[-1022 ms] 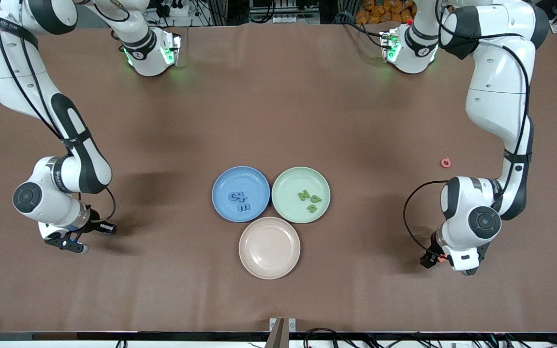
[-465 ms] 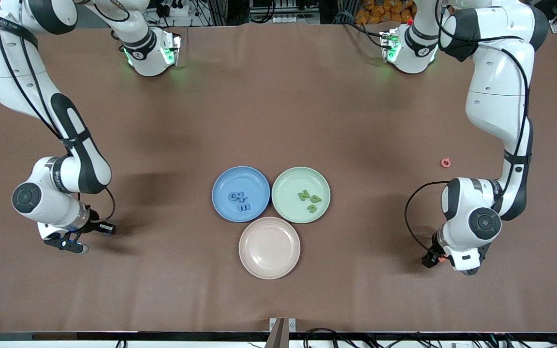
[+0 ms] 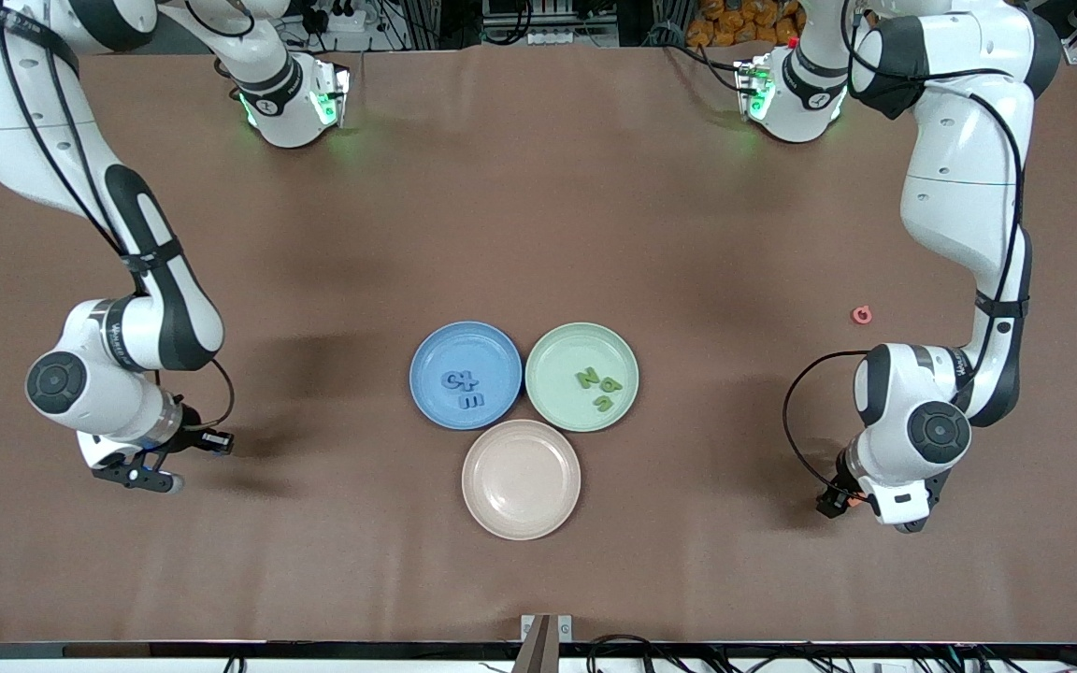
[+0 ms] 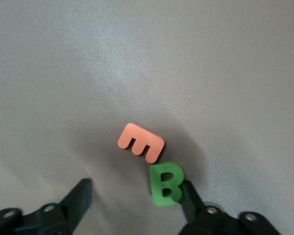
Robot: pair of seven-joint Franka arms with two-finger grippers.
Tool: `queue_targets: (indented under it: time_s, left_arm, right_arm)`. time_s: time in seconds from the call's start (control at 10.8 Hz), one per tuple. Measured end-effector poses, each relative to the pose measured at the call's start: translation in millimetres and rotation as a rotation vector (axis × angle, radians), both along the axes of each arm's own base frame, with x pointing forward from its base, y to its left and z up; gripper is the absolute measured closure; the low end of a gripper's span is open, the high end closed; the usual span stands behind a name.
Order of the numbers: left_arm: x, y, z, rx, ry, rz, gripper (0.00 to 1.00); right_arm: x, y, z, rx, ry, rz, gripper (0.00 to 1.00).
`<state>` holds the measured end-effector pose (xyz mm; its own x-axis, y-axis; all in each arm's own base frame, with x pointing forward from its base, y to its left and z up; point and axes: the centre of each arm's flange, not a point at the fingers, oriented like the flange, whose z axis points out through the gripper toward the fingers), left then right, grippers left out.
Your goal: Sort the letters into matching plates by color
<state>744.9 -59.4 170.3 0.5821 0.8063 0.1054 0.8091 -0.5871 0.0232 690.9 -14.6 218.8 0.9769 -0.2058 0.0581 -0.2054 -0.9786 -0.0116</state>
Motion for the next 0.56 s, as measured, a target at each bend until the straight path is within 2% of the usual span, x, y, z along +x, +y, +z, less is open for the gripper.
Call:
queue_targets:
  time_s: [0.28, 0.37, 0.56]
  left_arm:
    - [2.8, -0.3, 4.7, 0.000, -0.009, 0.000, 0.59]
    - [3.0, -0.5, 5.2, 0.000, -0.010, 0.000, 0.68]
    - [3.1, -0.6, 5.2, 0.000, -0.010, 0.000, 0.68]
  right_arm:
    - [1.8, 68.1, 25.8, 0.084, -0.024, 0.007, 0.73]
    - [0.3, 91.6, 33.6, 0.106, -0.029, 0.010, 0.73]
    - [-7.8, 146.0, 37.6, 0.120, -0.021, 0.004, 0.73]
